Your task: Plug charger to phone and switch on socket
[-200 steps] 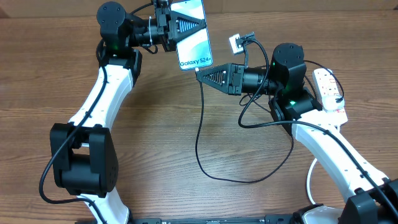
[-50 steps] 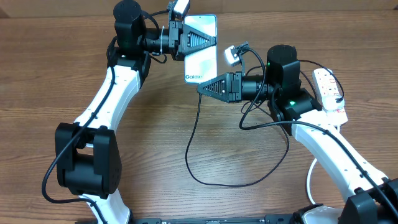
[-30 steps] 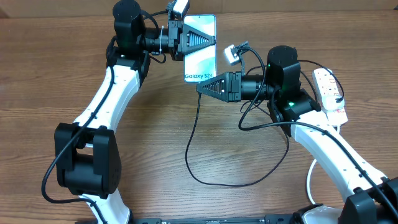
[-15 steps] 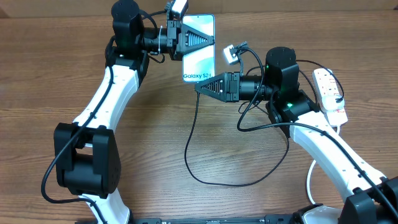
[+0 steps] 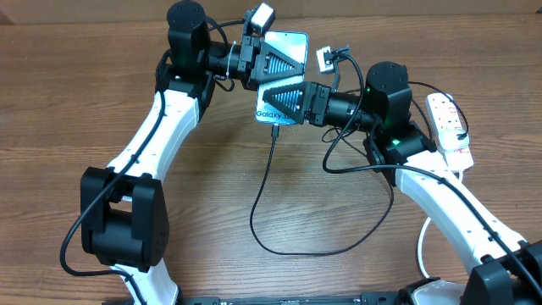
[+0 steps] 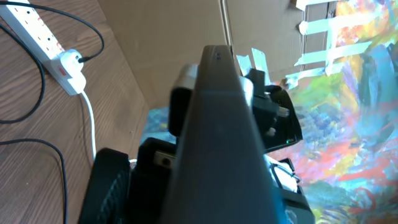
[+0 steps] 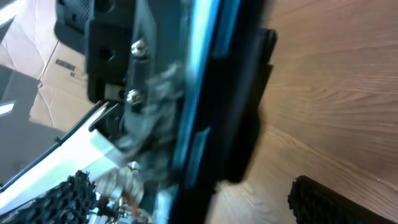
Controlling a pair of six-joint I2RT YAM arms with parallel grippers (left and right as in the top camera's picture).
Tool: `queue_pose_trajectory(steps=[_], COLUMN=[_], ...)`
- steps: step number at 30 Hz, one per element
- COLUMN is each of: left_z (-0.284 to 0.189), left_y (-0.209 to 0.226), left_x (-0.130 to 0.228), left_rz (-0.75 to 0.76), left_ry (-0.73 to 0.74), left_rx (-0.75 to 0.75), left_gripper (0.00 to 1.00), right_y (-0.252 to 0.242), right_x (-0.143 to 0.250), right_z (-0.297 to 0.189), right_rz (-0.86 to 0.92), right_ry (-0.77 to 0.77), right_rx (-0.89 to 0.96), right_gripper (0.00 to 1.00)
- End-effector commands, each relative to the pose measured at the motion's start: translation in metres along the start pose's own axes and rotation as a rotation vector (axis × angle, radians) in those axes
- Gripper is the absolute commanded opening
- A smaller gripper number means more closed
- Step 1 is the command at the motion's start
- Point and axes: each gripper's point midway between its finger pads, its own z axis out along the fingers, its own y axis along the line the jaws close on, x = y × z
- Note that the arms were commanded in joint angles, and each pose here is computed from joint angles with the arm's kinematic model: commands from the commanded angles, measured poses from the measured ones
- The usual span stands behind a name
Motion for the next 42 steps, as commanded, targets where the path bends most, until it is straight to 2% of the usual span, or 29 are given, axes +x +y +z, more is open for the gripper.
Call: queue_pose_trajectory(steps=[1, 9, 15, 19, 26, 30, 32, 36, 40, 42], left_z=[-0.003, -0.003, -0.003, 0.0, 0.007, 0.016, 0.021, 0.027, 0.028, 0.028], left_y=[-0.011, -0.012, -0.011, -0.007, 0.002, 0.001, 0.001, 0.0, 0.0, 0.0], left_x=[0.004, 0.007, 0.007, 0.008, 0.014, 0.019, 0.021, 0.024, 0.024, 0.025], left_rz=[0.105, 0.409, 0.546, 0.502, 0.386, 0.375, 0.376, 0.375, 0.374, 0.37], left_ry=[0.021, 0.033, 0.034, 0.04, 0.056, 0.074, 0.086, 0.098, 0.1, 0.101], left_rx=[0.007, 0.017, 0.02, 0.023, 0.029, 0.038, 0.043, 0.049, 0.05, 0.05], left_gripper=[0.04, 0.04, 0.04, 0.04, 0.04, 0.04, 0.04, 0.04, 0.04, 0.04], right_y=[0.001, -0.034, -0.021, -0.019, -0.019, -0.012, -0.011, -0.013, -0.014, -0.017], right_x=[-0.008, -0.001, 0.013, 0.017, 0.021, 0.031, 0.032, 0.03, 0.025, 0.02], right_z=[0.0, -0.019, -0.032, -0.034, -0.032, -0.023, -0.02, -0.019, -0.018, -0.018], right_rz=[-0.021, 0.012, -0.1, -0.177, -0.184, -0.192, -0.196, -0.202, -0.218, -0.222], right_ry=[-0.026, 0.019, 0.125, 0.149, 0.158, 0.188, 0.187, 0.176, 0.155, 0.133], right_rx=[0.015, 0.117, -0.005, -0.033, -0.031, -0.054, -0.048, -0.037, -0.021, -0.004], right_gripper=[1.0, 1.0, 1.0, 1.0, 0.99, 0.9, 0.8, 0.66, 0.66, 0.7])
